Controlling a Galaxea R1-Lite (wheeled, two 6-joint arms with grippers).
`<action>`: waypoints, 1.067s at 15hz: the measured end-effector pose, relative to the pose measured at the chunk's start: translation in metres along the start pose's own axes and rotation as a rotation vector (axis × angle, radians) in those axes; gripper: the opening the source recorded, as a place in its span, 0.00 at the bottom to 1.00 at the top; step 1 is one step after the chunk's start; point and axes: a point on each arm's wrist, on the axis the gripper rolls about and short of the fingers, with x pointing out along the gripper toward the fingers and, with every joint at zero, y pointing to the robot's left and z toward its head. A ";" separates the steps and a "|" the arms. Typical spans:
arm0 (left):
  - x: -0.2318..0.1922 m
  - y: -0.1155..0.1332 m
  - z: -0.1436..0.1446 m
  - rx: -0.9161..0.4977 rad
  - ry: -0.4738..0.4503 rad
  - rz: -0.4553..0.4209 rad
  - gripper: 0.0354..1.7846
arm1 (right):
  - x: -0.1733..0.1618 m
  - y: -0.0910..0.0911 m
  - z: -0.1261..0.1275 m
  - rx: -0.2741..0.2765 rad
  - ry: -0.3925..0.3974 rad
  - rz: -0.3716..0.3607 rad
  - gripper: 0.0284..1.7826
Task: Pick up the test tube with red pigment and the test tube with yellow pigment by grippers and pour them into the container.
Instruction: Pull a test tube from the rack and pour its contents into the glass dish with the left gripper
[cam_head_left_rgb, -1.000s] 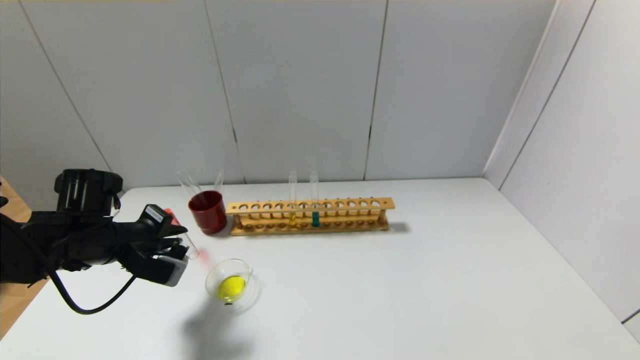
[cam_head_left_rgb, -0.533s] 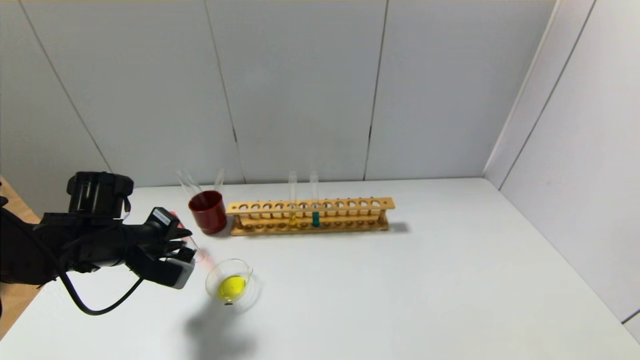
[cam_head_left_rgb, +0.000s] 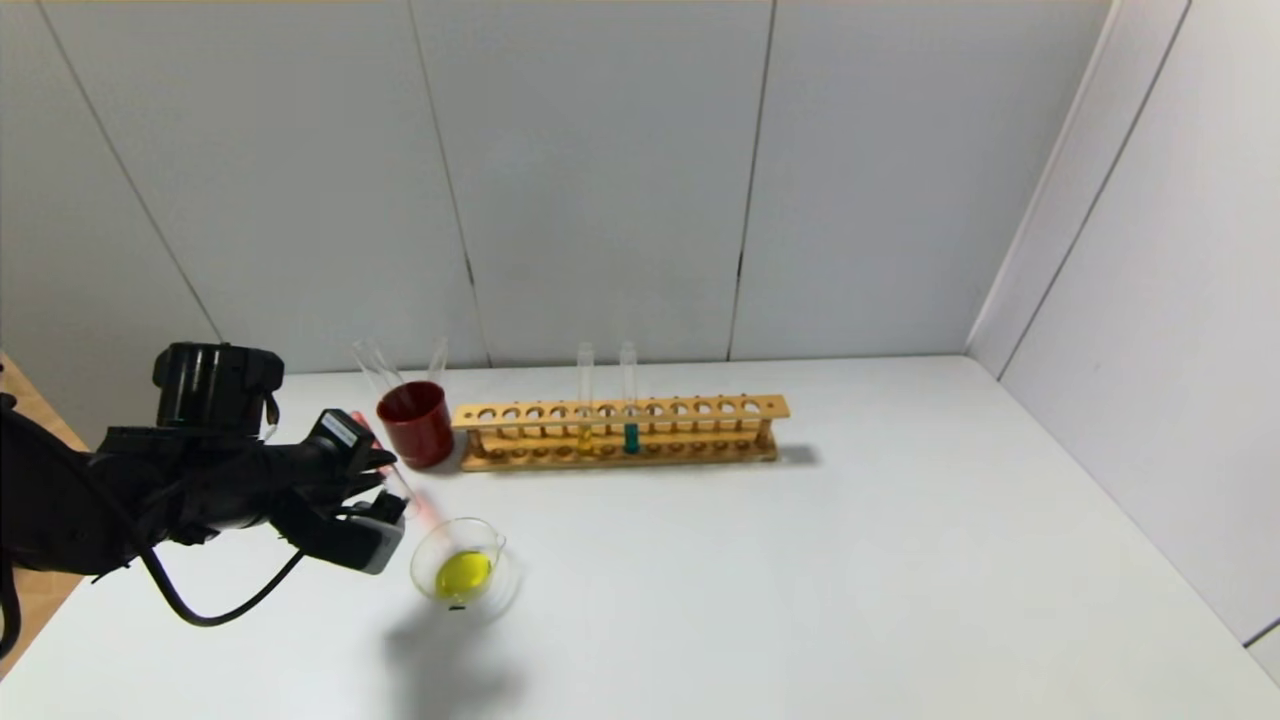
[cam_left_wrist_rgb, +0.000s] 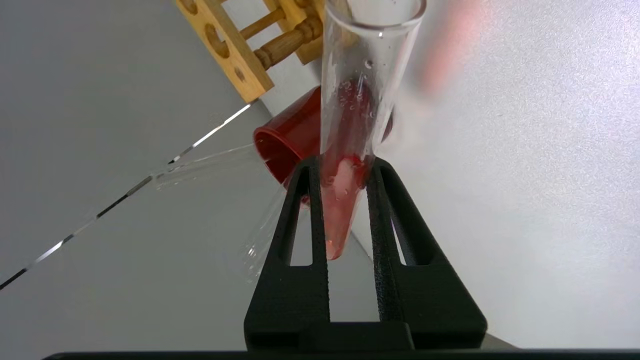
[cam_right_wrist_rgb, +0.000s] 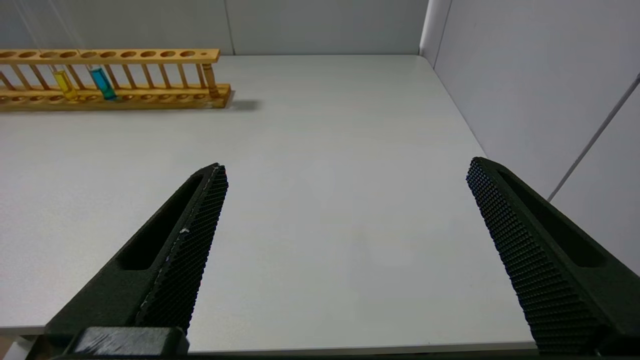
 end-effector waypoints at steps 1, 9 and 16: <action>0.000 0.000 0.001 0.007 0.002 -0.001 0.15 | 0.000 0.000 0.000 0.000 0.000 0.000 0.98; 0.001 0.002 0.004 0.054 0.017 -0.004 0.15 | 0.000 0.000 0.000 0.000 0.000 0.000 0.98; 0.005 0.001 0.004 0.054 0.018 -0.018 0.15 | 0.000 0.000 0.000 0.000 0.000 -0.001 0.98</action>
